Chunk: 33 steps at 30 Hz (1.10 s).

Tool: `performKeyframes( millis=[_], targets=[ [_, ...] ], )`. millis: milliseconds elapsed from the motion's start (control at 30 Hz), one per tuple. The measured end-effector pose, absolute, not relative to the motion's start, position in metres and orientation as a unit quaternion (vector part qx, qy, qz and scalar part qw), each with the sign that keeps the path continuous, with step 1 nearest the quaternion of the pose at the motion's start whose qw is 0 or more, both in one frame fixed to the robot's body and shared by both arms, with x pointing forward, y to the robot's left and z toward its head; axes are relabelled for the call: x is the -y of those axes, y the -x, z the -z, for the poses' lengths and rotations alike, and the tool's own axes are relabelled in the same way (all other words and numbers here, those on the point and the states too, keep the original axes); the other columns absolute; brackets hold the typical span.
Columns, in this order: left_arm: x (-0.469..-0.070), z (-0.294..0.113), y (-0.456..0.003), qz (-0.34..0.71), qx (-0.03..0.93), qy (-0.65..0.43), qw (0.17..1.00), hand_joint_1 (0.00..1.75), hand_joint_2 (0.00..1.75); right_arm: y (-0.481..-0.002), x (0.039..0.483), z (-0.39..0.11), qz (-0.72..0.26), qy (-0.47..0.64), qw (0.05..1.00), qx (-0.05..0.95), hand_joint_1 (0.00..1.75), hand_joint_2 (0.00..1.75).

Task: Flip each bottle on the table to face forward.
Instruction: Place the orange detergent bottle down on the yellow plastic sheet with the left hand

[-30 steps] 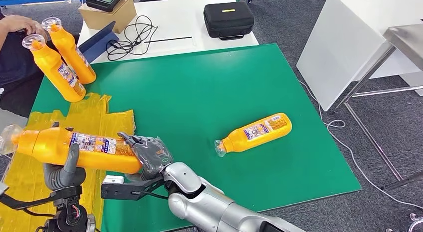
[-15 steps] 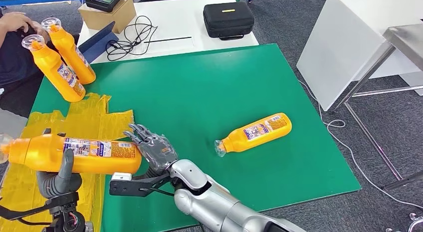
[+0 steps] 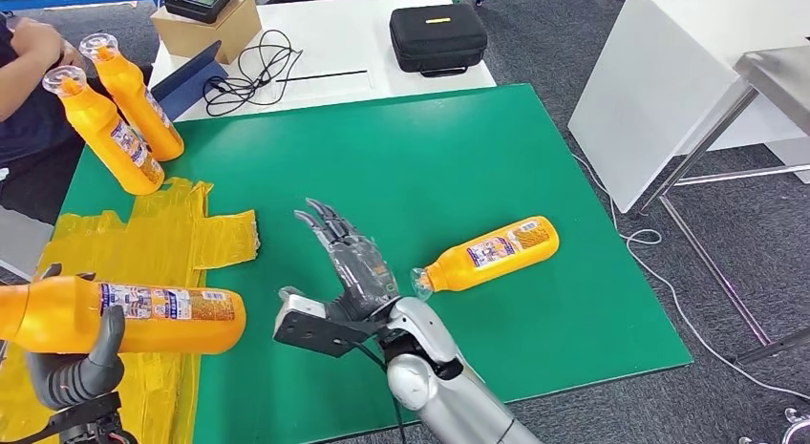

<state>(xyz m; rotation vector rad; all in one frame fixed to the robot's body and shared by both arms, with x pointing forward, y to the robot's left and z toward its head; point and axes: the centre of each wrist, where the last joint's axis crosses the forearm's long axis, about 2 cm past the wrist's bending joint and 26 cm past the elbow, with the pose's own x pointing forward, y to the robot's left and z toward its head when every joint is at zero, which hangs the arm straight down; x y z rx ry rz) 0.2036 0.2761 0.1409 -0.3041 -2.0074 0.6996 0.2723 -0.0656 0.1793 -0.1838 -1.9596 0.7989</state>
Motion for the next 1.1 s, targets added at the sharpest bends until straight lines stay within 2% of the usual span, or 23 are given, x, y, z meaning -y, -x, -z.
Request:
performKeyframes(
  millis=[167,333,433,733,933,1100],
  targets=[
    [-0.288,-0.147,-0.205,-0.213,0.859,-0.022,0.464,1.75,1.75,-0.258,0.096,-0.181,-0.281,0.088,0.493,0.819,0.00,0.00],
    [-0.293,-0.154,-0.207,-0.063,0.871,-0.271,0.404,1.75,1.75,-0.245,0.127,-0.180,-0.236,0.100,0.499,0.828,0.00,0.00],
    [-0.288,-0.157,-0.212,0.018,0.862,-0.354,0.361,1.75,1.75,-0.237,0.144,-0.177,-0.215,0.104,0.497,0.834,0.00,0.00],
    [-0.275,-0.131,-0.256,0.201,0.809,-0.441,0.331,1.75,1.75,-0.233,0.173,-0.174,-0.207,0.076,0.509,0.832,0.00,0.00],
    [-0.272,-0.101,-0.279,0.288,0.768,-0.447,0.357,1.75,1.75,-0.238,0.181,-0.178,-0.210,0.065,0.505,0.834,0.00,0.00],
    [-0.279,-0.073,-0.281,0.335,0.732,-0.444,0.393,1.75,1.75,-0.242,0.186,-0.177,-0.219,0.032,0.504,0.834,0.00,0.00]
  ],
)
